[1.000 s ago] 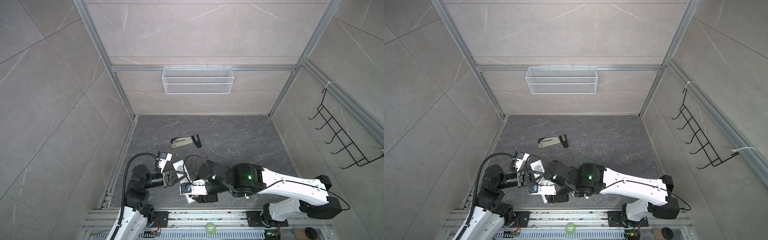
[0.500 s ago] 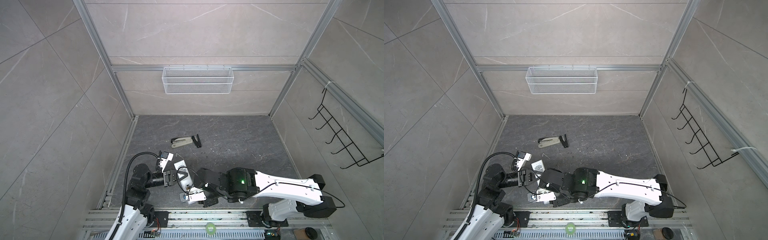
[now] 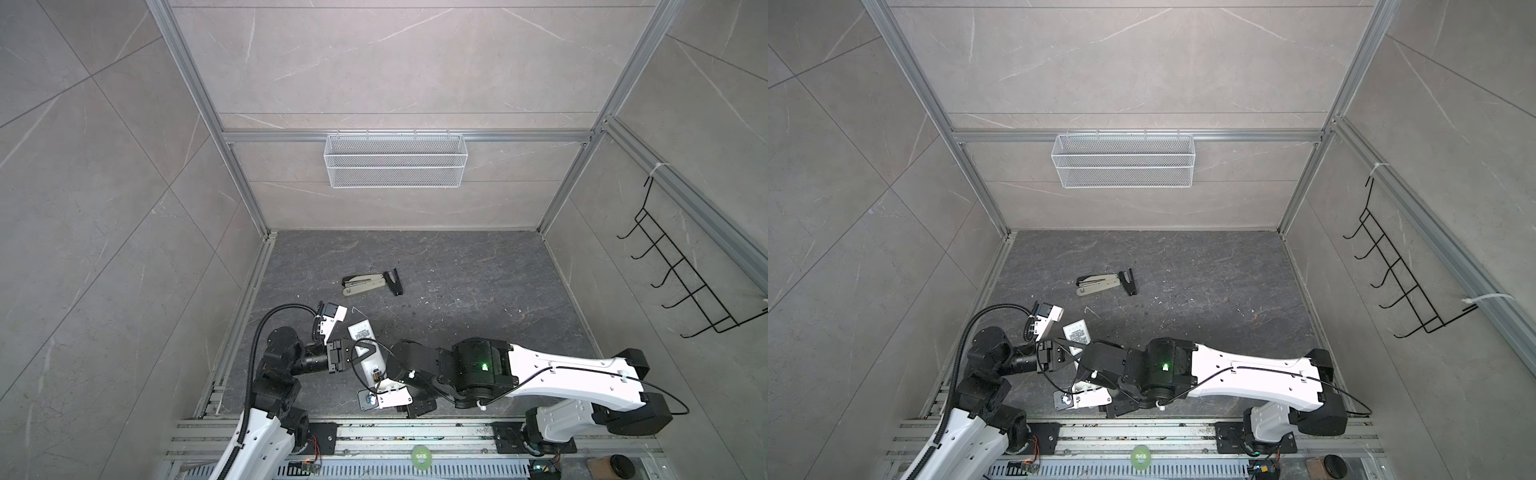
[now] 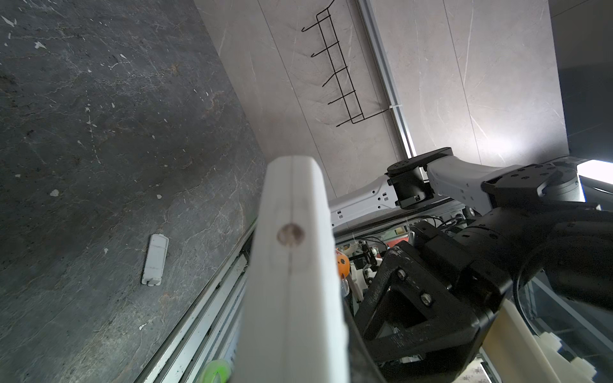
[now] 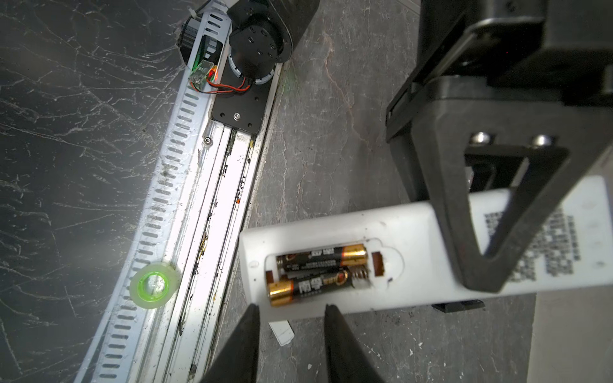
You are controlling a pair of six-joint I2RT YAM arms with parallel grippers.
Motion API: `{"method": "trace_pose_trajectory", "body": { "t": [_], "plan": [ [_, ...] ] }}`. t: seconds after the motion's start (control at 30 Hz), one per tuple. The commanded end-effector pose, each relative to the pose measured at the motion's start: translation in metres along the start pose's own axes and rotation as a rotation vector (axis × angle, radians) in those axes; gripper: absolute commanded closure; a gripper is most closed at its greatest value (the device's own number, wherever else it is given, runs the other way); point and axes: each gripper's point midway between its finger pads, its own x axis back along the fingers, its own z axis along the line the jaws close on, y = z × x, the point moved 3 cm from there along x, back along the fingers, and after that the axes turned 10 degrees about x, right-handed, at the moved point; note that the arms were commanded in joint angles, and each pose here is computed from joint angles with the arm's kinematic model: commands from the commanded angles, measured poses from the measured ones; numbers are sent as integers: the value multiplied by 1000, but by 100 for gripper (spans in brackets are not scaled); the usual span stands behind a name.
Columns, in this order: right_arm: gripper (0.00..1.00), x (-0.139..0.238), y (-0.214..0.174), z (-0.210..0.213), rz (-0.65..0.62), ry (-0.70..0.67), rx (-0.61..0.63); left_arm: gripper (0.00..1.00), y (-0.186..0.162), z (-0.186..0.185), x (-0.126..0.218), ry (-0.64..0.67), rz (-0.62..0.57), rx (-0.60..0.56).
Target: Load the batteries into the remote control
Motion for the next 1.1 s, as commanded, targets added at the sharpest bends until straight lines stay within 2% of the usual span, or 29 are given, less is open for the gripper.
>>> {"method": "trace_pose_trajectory", "body": {
  "t": [0.0, 0.5, 1.07],
  "plan": [
    [66, 1, 5, 3, -3, 27, 20, 100, -3, -9, 0, -35, 28, -42],
    [72, -7, 4, 1, 2, 8, 25, 100, -2, -7, -1, -31, 31, -30],
    [73, -18, 0, 0, 32, -4, 40, 100, -2, -7, -1, -32, 31, -27]
  ]
}}
